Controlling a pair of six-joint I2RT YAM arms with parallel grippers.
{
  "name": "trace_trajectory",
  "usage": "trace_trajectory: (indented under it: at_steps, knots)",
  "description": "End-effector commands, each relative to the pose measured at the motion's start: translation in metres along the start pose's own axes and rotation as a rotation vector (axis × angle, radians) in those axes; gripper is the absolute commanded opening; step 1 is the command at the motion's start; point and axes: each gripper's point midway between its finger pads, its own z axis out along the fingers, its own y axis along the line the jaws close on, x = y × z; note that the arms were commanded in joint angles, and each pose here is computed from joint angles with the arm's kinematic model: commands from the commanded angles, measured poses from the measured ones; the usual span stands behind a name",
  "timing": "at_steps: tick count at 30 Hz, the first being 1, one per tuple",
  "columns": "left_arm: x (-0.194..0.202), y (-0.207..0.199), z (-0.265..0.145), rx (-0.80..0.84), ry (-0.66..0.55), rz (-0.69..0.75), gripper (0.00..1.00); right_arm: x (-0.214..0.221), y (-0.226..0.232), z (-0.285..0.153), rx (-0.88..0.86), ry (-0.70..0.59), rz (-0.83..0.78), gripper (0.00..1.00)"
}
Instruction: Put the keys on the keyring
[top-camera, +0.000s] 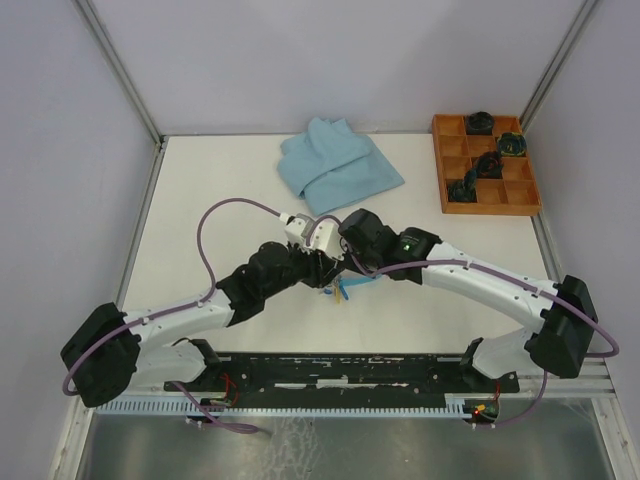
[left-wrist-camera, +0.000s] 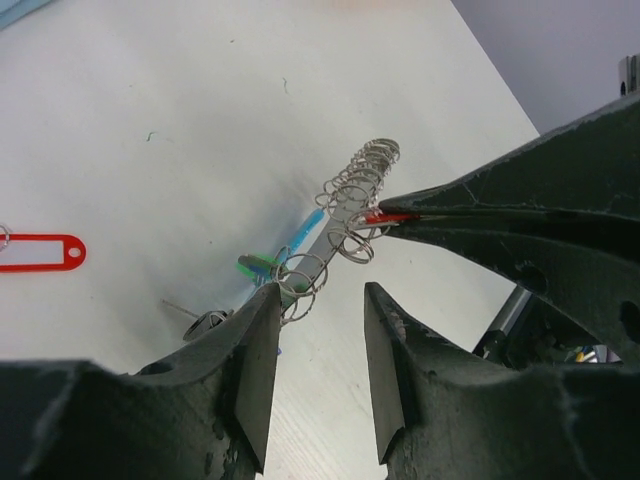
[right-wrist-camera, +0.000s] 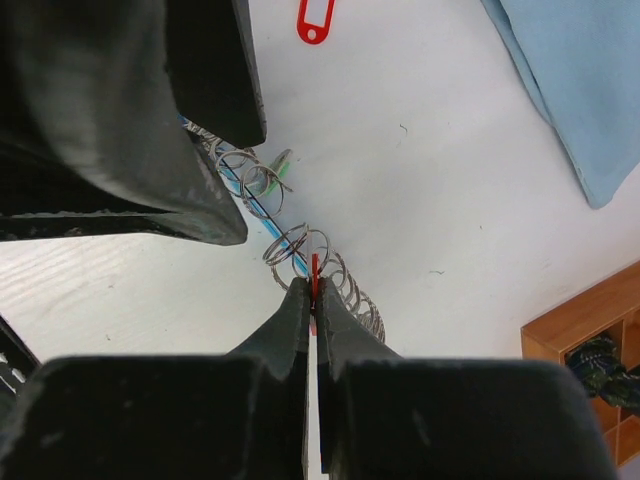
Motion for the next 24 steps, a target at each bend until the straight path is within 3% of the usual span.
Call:
trace_trajectory:
  at_steps: [1,10,16,24]
  knots:
    - [-0.032,-0.023,0.011,0.069,-0.087,0.058,0.44,-0.03,-0.015,-0.008,0.053,-0.08,0.058,0.0]
    - [-0.029,-0.027,0.016,0.063,-0.131,0.104,0.42,-0.034,-0.012,-0.006,0.031,-0.074,0.086,0.01]
    - [-0.023,-0.036,0.014,0.073,-0.19,0.158,0.45,-0.039,-0.01,-0.004,0.018,-0.089,0.105,0.01]
    - [-0.012,0.004,-0.016,-0.079,-0.267,0.117,0.46,-0.03,-0.013,-0.004,0.019,-0.08,0.111,0.01]
